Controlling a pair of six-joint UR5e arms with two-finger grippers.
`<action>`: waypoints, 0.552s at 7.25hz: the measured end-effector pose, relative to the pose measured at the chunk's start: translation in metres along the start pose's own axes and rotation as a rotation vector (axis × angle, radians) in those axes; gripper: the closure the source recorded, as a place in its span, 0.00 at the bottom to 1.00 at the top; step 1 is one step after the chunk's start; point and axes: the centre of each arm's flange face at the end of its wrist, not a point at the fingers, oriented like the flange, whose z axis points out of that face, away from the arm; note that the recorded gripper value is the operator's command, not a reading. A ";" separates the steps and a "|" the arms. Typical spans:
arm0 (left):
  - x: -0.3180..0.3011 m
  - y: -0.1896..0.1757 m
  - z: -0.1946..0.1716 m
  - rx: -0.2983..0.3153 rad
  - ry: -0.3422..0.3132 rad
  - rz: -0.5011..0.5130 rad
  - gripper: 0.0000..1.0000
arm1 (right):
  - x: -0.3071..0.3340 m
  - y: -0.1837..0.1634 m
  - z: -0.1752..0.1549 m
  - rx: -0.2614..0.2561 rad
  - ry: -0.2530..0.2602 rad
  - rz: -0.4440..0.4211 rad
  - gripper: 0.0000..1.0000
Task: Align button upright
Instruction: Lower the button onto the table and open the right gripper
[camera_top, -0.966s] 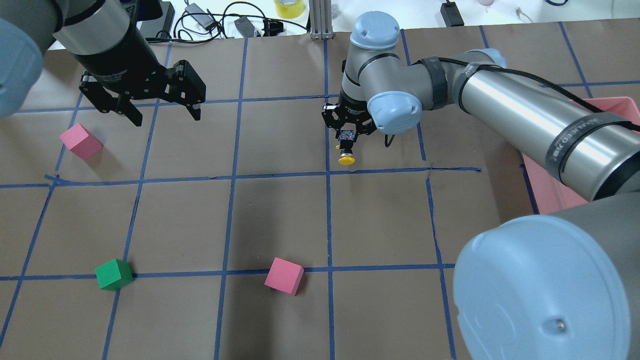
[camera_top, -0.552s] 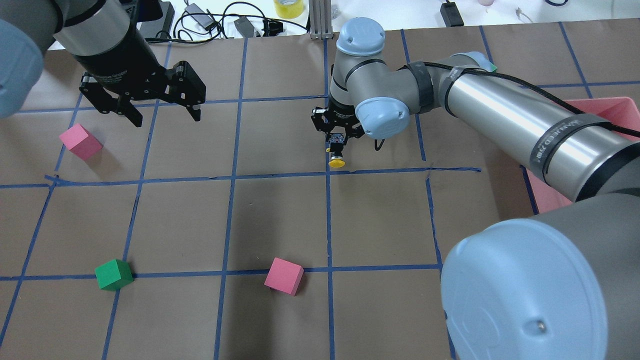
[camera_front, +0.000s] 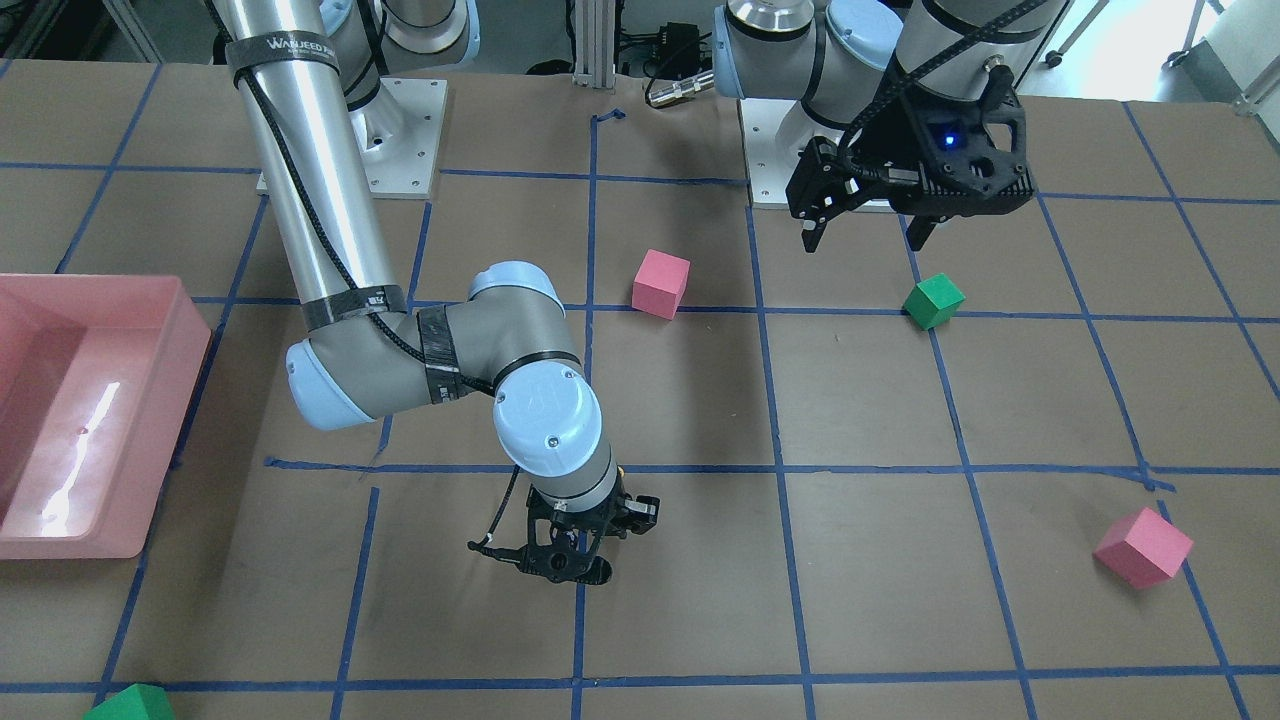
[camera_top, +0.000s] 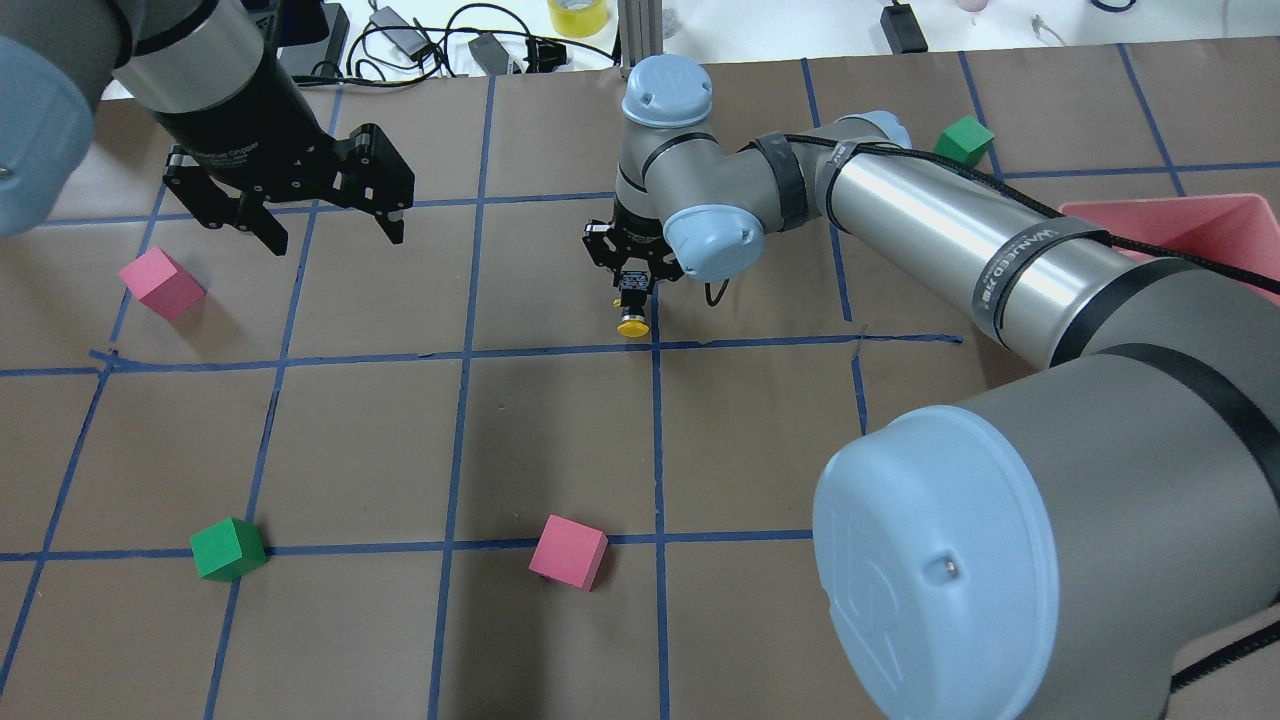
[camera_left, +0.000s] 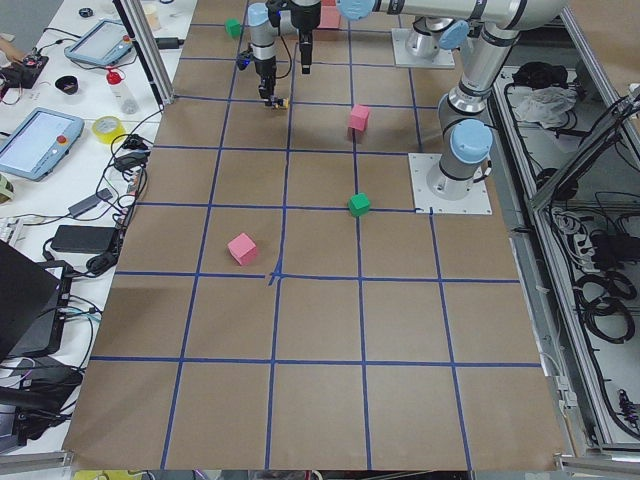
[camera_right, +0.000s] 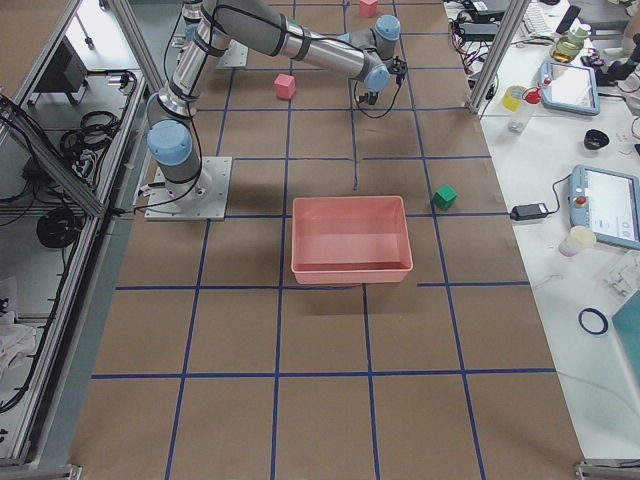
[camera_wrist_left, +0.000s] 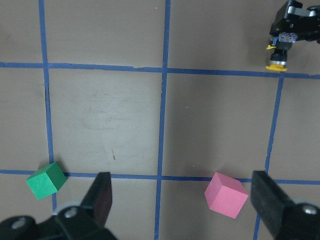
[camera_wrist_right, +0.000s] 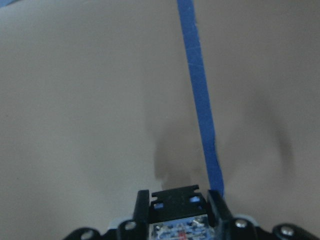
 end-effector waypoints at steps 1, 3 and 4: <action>0.000 -0.001 0.001 -0.002 0.000 0.000 0.00 | 0.000 0.001 0.001 -0.002 0.001 -0.002 0.00; 0.002 -0.004 0.008 0.005 -0.001 0.000 0.00 | 0.000 0.003 -0.008 0.004 -0.003 0.000 0.00; 0.006 -0.005 0.020 0.029 0.002 0.008 0.00 | -0.001 0.006 -0.025 0.019 -0.011 0.000 0.00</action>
